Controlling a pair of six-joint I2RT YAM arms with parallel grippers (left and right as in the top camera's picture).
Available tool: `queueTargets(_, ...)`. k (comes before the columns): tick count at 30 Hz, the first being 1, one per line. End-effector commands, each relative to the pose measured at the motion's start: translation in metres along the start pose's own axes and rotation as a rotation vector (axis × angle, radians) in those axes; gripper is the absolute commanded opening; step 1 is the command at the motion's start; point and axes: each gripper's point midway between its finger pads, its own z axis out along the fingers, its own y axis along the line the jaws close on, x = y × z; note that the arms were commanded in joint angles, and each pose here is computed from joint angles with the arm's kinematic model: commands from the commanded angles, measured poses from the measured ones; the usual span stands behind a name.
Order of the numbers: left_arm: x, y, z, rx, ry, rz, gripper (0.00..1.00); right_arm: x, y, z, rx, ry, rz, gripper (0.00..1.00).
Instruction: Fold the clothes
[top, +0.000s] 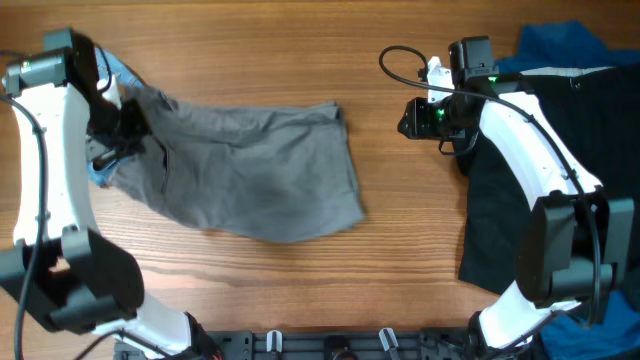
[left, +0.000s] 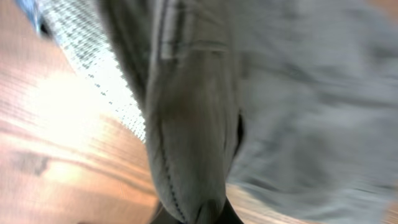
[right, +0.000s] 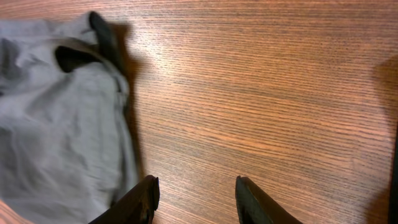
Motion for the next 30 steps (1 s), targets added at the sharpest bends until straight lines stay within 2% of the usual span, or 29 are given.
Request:
queueTargets(1,0.015,-0.063,-0.013,0.117,-0.016,0.106,0.04,-0.003,0.002,-0.004,-0.013,-0.016,0.02,0.44)
queueTargets(5,0.04,-0.122,-0.007,0.137,0.0,0.203,0.04,-0.005,0.002,-0.004,-0.01,-0.024,0.026,0.44)
queueTargets(7,0.048,-0.147,-0.002,0.156,-0.012,0.196,0.04,-0.005,0.002,-0.004,-0.01,-0.023,0.025,0.44)
queueTargets(8,0.064,-0.169,0.009,0.163,0.002,0.218,0.04,-0.005,0.002,-0.004,-0.01,-0.024,0.025,0.44)
queueTargets(14,0.11,-0.214,0.066,0.149,0.065,0.366,0.04,-0.005,0.002,-0.004,-0.011,-0.026,0.024,0.44)
queueTargets(17,0.124,-0.236,0.094,0.151,0.075,0.43,0.08,-0.005,0.002,-0.004,-0.011,-0.027,0.024,0.45)
queueTargets(18,0.124,-0.24,0.101,0.15,0.078,0.432,0.15,-0.005,0.002,-0.004,-0.011,-0.026,0.025,0.45)
queueTargets(19,0.124,-0.243,0.108,0.149,0.081,0.418,0.29,-0.005,0.002,-0.004,-0.011,-0.026,0.024,0.45)
queueTargets(20,0.123,-0.245,0.115,0.146,0.086,0.395,0.62,-0.005,0.002,-0.004,-0.011,-0.026,0.024,0.45)
queueTargets(21,0.122,-0.246,0.118,0.146,0.088,0.387,0.77,-0.005,0.002,-0.004,-0.011,-0.026,0.025,0.45)
queueTargets(23,0.121,-0.246,0.118,0.148,0.087,0.385,0.83,-0.005,0.002,-0.004,-0.01,-0.025,0.025,0.45)
queueTargets(24,0.117,-0.246,0.109,0.163,0.081,0.374,0.91,-0.004,0.002,-0.004,-0.01,-0.022,0.024,0.47)
queueTargets(25,0.112,-0.247,0.097,0.183,0.074,0.363,0.93,-0.004,0.002,-0.004,-0.01,-0.019,0.024,0.51)
queueTargets(28,0.094,-0.24,0.054,0.213,0.022,0.354,0.95,-0.002,0.005,-0.004,-0.029,-0.011,0.012,0.53)
queueTargets(30,0.077,-0.221,0.033,0.19,-0.035,0.318,0.99,0.003,0.03,-0.006,-0.167,0.006,-0.093,0.53)
